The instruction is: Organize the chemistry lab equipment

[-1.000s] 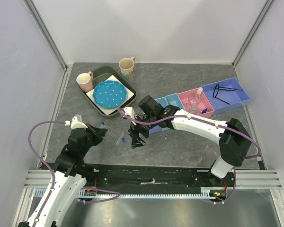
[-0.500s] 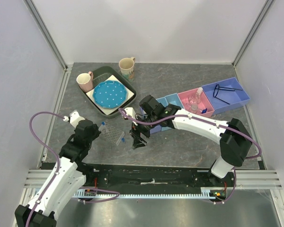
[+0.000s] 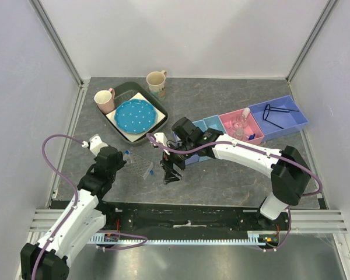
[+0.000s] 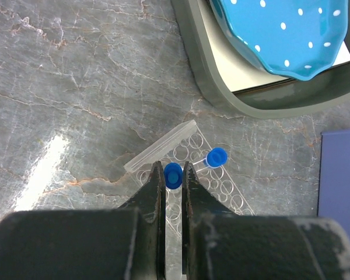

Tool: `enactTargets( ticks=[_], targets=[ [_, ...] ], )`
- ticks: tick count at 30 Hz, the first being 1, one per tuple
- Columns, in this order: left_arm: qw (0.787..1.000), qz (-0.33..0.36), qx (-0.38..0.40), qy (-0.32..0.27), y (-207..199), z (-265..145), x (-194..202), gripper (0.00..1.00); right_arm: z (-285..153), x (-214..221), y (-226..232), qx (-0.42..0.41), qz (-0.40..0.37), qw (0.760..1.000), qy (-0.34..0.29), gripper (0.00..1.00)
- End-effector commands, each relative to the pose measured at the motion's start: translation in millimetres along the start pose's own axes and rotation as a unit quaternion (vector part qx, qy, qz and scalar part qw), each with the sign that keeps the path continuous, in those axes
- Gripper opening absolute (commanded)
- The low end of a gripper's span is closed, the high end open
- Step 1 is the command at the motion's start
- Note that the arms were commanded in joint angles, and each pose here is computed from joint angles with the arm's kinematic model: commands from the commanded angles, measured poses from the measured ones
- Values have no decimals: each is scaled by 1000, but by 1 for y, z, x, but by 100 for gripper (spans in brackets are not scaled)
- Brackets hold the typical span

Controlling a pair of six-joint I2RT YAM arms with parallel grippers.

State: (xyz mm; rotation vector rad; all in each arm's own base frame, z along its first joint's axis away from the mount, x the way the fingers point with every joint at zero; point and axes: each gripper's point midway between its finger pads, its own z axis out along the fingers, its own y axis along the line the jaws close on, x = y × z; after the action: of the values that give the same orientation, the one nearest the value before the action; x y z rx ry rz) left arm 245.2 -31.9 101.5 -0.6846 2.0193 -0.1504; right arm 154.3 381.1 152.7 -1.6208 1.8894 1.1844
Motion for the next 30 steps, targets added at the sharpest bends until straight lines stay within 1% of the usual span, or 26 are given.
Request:
enactTargets(
  ticks=[1, 13, 18, 24, 27, 29, 30],
  targets=[
    [1000, 9, 5, -25, -3, 7, -8, 2, -10, -23, 6, -8, -31, 999, -30, 89],
    [999, 31, 8, 8, -10, 14, 2, 2, -11, -24, 6, -7, -31, 999, -31, 89],
    [999, 41, 4, 24, -11, 15, 7, 3, -11, -24, 5, -8, -29, 999, -31, 89],
    [998, 47, 4, 32, -14, 14, 7, 10, -12, -23, 4, -7, -29, 999, -31, 89],
    [998, 48, 0, 33, -12, 13, 6, 15, -11, -23, 4, -8, -28, 999, -31, 89],
    [998, 48, 1, 32, -11, 12, 6, 20, -11, -23, 5, -9, -29, 999, -31, 89],
    [998, 47, 3, 31, -12, 11, 5, 21, -11, -23, 4, -10, -27, 999, -31, 89]
  ],
)
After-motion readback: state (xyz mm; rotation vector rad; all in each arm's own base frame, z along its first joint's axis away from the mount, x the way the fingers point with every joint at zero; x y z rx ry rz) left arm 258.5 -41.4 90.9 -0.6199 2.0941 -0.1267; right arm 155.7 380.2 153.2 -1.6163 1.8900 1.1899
